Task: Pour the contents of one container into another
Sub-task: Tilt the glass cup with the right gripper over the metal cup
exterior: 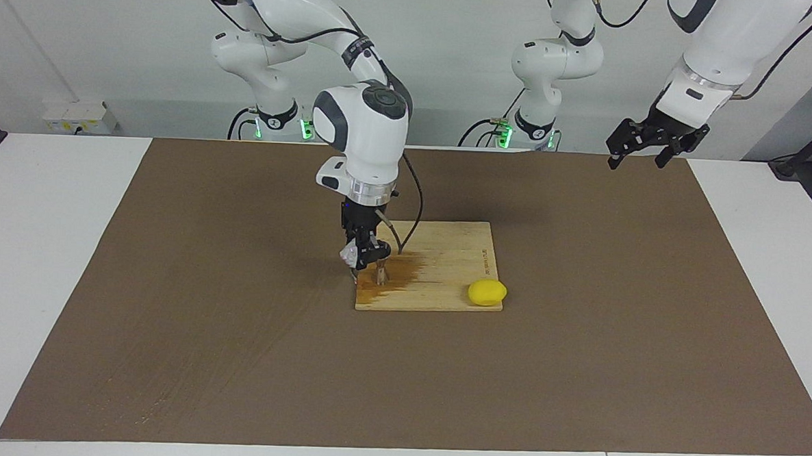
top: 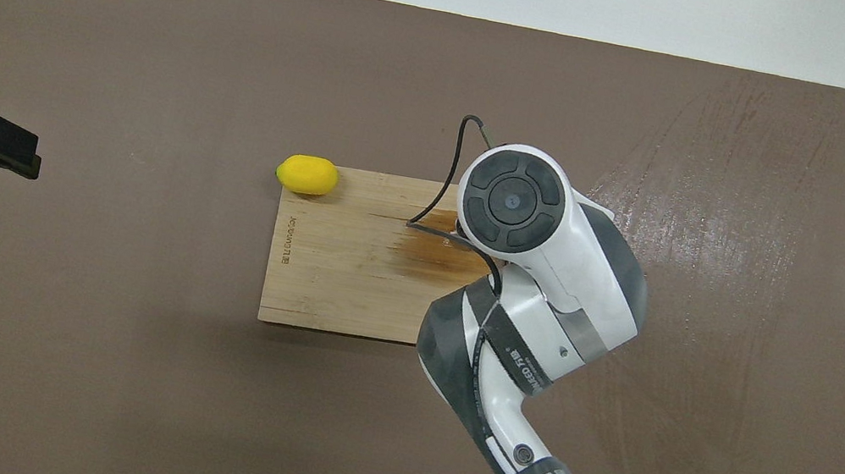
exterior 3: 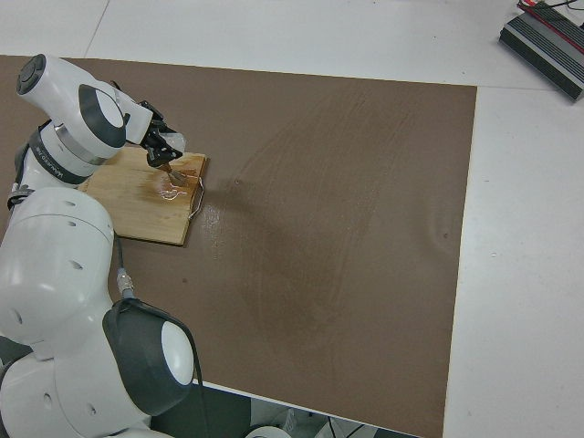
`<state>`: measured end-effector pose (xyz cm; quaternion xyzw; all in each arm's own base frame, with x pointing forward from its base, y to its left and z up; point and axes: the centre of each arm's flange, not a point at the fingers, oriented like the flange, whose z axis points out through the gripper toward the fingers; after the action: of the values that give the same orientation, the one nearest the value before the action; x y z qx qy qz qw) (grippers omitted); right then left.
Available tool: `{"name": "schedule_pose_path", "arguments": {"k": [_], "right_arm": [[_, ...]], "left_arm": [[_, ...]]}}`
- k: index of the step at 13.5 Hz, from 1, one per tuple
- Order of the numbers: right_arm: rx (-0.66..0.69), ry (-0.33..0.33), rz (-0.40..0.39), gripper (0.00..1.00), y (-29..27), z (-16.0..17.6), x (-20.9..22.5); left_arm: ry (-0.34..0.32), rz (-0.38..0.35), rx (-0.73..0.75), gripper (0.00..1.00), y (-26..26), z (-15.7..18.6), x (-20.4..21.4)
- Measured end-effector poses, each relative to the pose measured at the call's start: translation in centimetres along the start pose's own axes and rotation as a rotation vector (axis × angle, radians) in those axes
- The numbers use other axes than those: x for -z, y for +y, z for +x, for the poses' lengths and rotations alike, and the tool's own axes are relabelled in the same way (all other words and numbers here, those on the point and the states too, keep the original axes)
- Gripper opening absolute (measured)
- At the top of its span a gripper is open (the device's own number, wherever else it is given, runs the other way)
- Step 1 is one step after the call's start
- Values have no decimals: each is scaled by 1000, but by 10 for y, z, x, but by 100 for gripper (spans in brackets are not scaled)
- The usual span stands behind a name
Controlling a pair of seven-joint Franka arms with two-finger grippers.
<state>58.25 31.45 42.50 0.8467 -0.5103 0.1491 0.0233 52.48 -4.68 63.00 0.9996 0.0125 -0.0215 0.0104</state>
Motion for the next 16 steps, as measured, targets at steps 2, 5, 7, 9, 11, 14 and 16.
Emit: {"name": "schedule_pose_path", "arguments": {"k": [2, 5, 7, 9, 11, 14, 16], "right_arm": [[32, 36, 3, 51, 1, -5, -1], [72, 79, 16, 51, 2, -12, 2], [102, 108, 27, 51, 2, -19, 5], [135, 143, 33, 51, 5, -24, 6], [157, 160, 34, 51, 8, -30, 6], [201, 202, 40, 51, 16, -33, 0], [226, 227, 40, 51, 22, -33, -4]], "left_arm": [[0, 0, 0, 100, 0, 0, 0], [1, 0, 5, 100, -3, 0, 0], [1, 0, 5, 100, -3, 0, 0], [1, 0, 5, 100, -3, 0, 0], [1, 0, 5, 100, -3, 0, 0], [1, 0, 5, 100, -3, 0, 0], [1, 0, 5, 100, -3, 0, 0]]}}
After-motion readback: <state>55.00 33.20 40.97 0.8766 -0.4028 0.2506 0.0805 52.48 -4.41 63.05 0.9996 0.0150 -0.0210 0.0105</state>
